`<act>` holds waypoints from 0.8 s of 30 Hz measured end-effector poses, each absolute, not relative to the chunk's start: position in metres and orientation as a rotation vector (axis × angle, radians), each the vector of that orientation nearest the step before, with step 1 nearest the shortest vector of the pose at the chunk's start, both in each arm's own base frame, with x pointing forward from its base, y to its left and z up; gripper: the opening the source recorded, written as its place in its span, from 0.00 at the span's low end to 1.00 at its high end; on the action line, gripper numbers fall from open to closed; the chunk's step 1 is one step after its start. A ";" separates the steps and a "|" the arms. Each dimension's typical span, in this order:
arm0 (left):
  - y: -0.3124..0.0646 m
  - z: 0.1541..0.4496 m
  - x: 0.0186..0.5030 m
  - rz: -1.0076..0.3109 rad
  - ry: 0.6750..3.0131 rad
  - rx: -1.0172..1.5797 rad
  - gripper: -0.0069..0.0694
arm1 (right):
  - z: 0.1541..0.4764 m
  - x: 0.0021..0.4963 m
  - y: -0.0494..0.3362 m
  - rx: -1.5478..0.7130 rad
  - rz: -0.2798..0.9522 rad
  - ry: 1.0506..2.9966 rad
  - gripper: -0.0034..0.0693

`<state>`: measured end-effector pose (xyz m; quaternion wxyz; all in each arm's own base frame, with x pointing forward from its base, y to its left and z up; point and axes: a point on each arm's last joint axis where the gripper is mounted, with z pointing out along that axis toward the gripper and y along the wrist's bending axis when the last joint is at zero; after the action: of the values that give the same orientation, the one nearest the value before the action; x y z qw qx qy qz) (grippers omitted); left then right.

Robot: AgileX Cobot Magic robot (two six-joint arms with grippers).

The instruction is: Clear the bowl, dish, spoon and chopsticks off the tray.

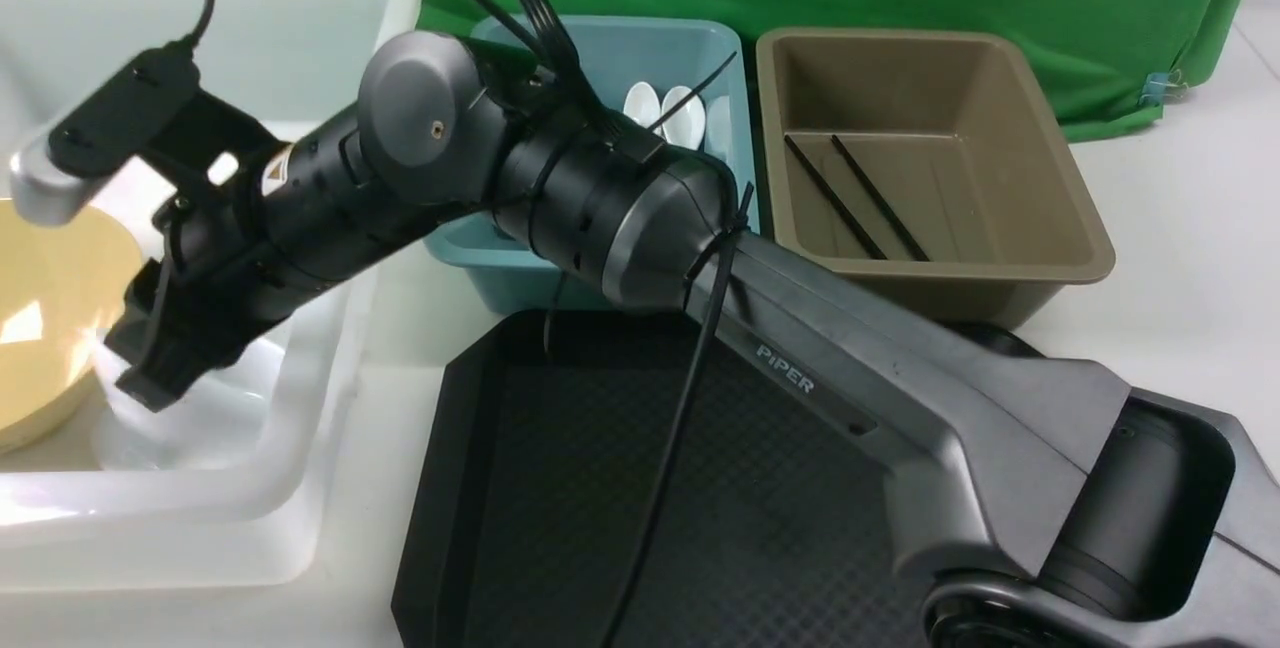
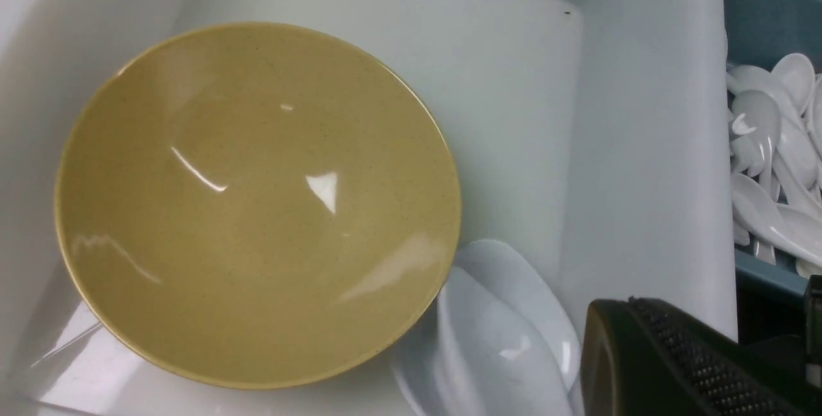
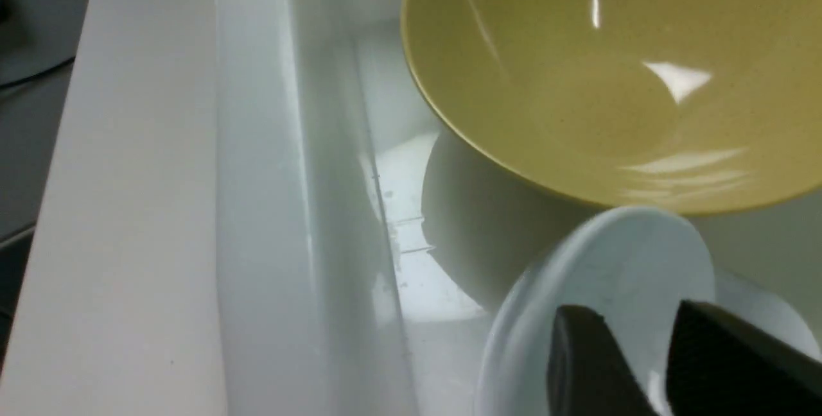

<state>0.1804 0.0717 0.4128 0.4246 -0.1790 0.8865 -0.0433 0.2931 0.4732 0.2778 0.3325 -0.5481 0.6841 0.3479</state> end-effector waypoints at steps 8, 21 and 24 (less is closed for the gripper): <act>0.071 0.413 0.181 -0.109 2.215 -0.429 0.09 | 0.281 0.290 0.470 -1.436 0.936 1.841 0.50; -0.005 0.411 0.193 -0.262 2.290 0.110 0.09 | 0.450 0.328 0.299 -1.045 0.570 1.979 0.05; -0.029 0.409 0.189 -0.303 2.313 0.281 0.09 | 0.484 0.309 0.253 -0.961 0.477 1.982 0.05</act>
<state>0.1894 -0.0294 0.4092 0.3855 0.1102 0.9083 -0.1189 0.3086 0.2527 0.4839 0.4295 -0.3851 0.7942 0.1911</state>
